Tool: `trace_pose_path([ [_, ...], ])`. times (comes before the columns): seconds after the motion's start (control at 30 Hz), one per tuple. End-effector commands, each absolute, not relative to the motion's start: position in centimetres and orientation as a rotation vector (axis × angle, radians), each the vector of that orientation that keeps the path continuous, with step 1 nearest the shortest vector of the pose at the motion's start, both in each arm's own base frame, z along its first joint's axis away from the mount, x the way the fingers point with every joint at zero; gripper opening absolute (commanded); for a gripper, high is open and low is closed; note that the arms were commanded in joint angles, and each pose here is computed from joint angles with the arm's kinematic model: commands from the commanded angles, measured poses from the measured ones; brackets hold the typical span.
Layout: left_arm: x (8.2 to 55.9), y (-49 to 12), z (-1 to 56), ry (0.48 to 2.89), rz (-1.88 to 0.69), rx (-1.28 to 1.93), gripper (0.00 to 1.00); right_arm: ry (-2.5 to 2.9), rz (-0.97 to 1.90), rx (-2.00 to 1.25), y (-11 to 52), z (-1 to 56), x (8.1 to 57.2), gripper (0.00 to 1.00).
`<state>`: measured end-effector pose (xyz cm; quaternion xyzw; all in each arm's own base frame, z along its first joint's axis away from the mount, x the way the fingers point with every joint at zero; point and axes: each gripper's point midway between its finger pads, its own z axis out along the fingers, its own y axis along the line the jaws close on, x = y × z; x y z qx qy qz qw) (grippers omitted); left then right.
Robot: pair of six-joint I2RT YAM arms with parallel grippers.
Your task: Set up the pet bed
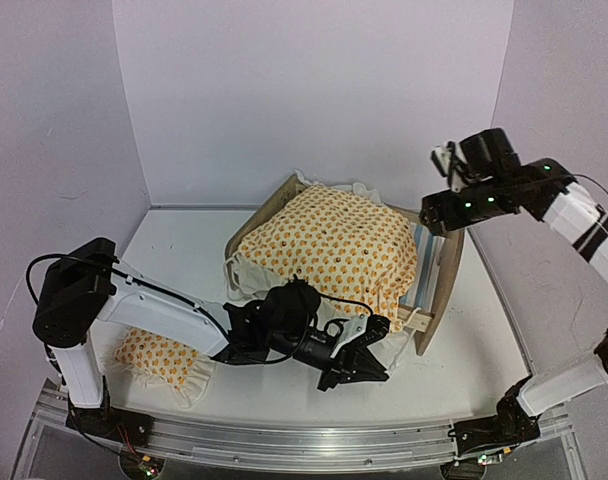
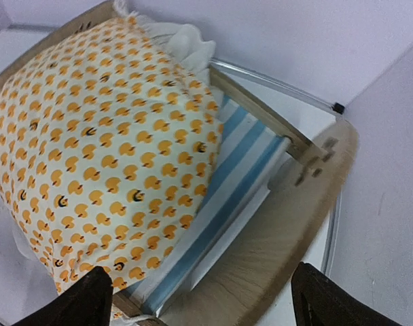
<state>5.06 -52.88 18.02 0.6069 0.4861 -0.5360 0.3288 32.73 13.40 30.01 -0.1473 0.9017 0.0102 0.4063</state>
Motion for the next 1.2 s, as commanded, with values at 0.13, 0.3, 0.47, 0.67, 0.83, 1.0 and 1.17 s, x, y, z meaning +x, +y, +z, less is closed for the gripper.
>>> trace_pose_path([
  [0.13,5.5,-52.2,21.0,1.237,-1.384,1.521,0.0,2.317,-0.14,-0.748,21.9,25.9,35.8,0.98],
  [0.3,5.8,-51.8,21.3,1.235,-1.38,1.512,0.0,2.425,-0.144,-0.509,23.2,22.6,38.9,0.98],
  [0.47,5.5,-51.5,21.7,1.237,-1.405,1.51,0.0,2.52,-0.18,-0.334,21.2,19.5,41.5,0.98],
  [0.67,5.6,-50.9,21.5,1.248,-1.381,1.504,0.0,2.594,-0.083,-0.273,21.0,16.6,43.1,0.93],
  [0.83,5.9,-50.3,21.3,1.261,-1.348,1.489,0.0,2.571,-0.115,-0.257,20.7,16.5,43.7,0.37],
  [1.0,6.7,-49.3,19.3,1.318,-1.252,1.487,0.0,2.403,-0.156,-0.278,19.6,22.2,44.4,0.07],
  [1.17,6.9,-48.4,17.3,1.383,-1.192,1.534,0.0,2.271,-0.272,-0.348,18.6,25.5,46.1,0.0],
])
